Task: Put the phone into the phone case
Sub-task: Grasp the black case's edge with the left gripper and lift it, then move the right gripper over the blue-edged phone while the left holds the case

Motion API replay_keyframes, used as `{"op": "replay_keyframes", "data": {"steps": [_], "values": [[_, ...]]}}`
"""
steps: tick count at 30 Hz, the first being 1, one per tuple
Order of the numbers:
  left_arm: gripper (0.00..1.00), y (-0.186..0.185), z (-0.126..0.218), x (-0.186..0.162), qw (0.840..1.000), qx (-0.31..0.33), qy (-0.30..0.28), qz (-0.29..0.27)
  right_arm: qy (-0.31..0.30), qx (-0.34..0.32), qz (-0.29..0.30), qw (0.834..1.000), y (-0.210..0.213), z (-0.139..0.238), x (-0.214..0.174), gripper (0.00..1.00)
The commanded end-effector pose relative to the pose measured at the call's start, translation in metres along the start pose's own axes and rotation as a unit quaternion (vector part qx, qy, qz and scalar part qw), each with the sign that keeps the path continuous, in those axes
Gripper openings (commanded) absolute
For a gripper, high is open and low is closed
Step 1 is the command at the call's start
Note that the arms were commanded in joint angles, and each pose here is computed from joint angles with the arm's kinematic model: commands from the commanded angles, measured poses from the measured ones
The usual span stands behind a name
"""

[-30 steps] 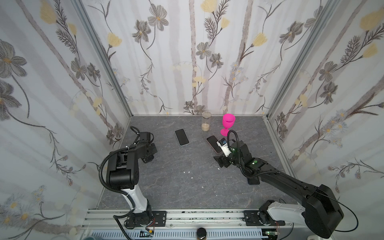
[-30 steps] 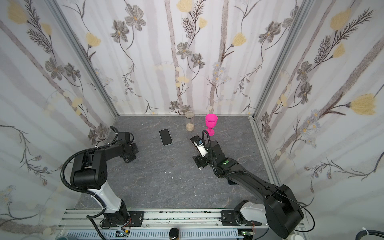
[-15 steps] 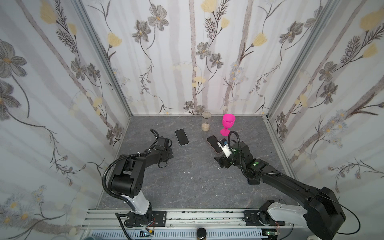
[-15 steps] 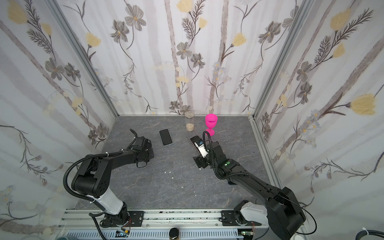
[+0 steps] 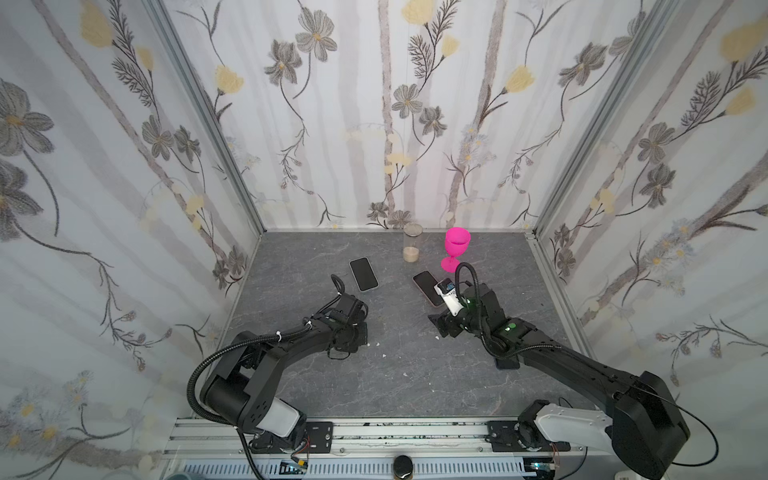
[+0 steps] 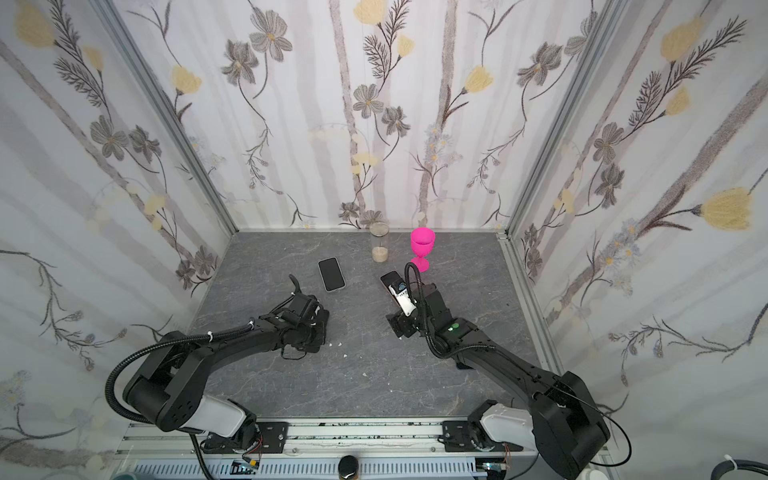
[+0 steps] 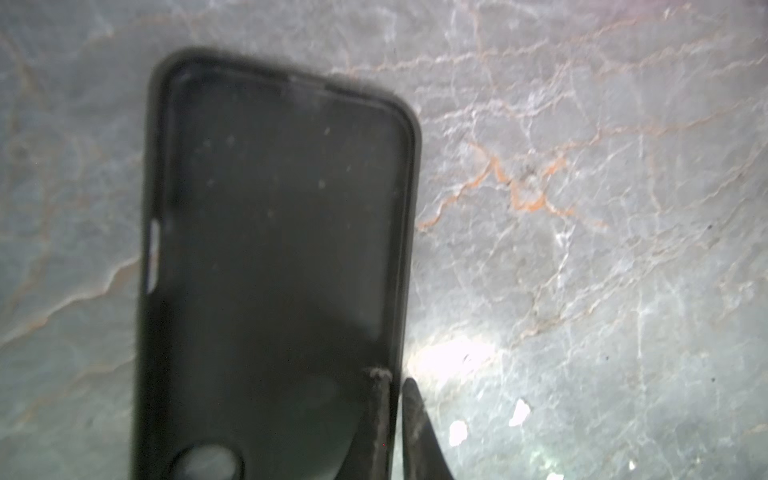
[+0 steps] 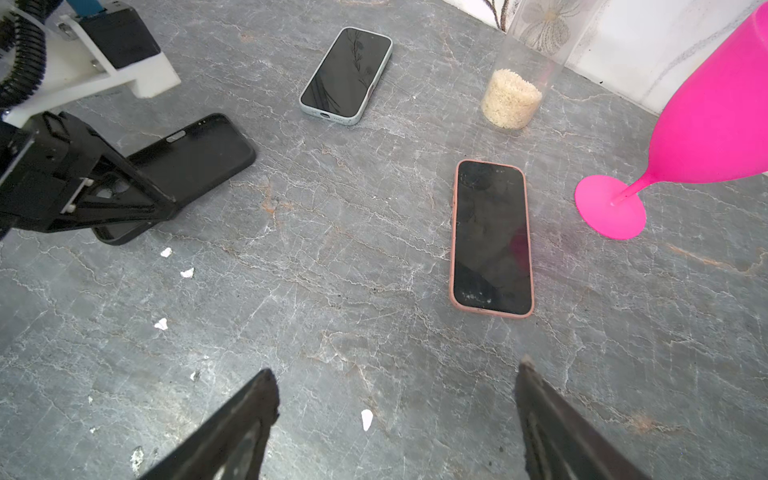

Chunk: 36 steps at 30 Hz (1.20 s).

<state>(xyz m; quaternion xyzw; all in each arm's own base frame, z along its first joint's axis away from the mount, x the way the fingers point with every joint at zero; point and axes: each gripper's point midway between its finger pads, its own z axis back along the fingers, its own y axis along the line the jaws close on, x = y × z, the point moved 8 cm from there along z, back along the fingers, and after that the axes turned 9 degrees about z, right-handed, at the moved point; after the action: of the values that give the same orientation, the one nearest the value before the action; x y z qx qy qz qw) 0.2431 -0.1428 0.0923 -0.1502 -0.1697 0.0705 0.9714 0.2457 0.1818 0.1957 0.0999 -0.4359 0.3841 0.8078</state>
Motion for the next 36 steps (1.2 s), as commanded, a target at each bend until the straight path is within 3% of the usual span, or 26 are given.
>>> {"op": "replay_keyframes", "data": {"steps": [1,8,10,20,28,36], "values": [[0.15,0.001,0.01,-0.002,1.0,0.005,-0.002,-0.018,-0.001,-0.002,-0.001,1.0,-0.001,-0.003,0.004,0.88],[0.51,-0.007,0.032,0.022,0.998,0.004,-0.069,-0.001,0.001,0.004,-0.007,1.0,-0.001,0.002,0.013,0.87],[0.55,-0.009,0.034,0.028,0.997,0.0,-0.08,0.009,0.0,0.001,-0.007,1.0,-0.001,0.006,0.013,0.87],[0.58,-0.022,0.035,0.066,0.989,-0.063,-0.105,0.078,0.001,0.001,-0.006,1.0,0.002,0.009,0.001,0.87],[0.59,-0.033,0.005,0.087,0.987,-0.064,-0.089,0.119,0.001,0.02,-0.017,1.0,0.007,0.012,0.004,0.87],[0.59,-0.035,-0.021,0.089,0.989,-0.055,-0.065,0.123,-0.012,-0.014,-0.041,0.999,0.002,0.025,0.002,0.87]]}}
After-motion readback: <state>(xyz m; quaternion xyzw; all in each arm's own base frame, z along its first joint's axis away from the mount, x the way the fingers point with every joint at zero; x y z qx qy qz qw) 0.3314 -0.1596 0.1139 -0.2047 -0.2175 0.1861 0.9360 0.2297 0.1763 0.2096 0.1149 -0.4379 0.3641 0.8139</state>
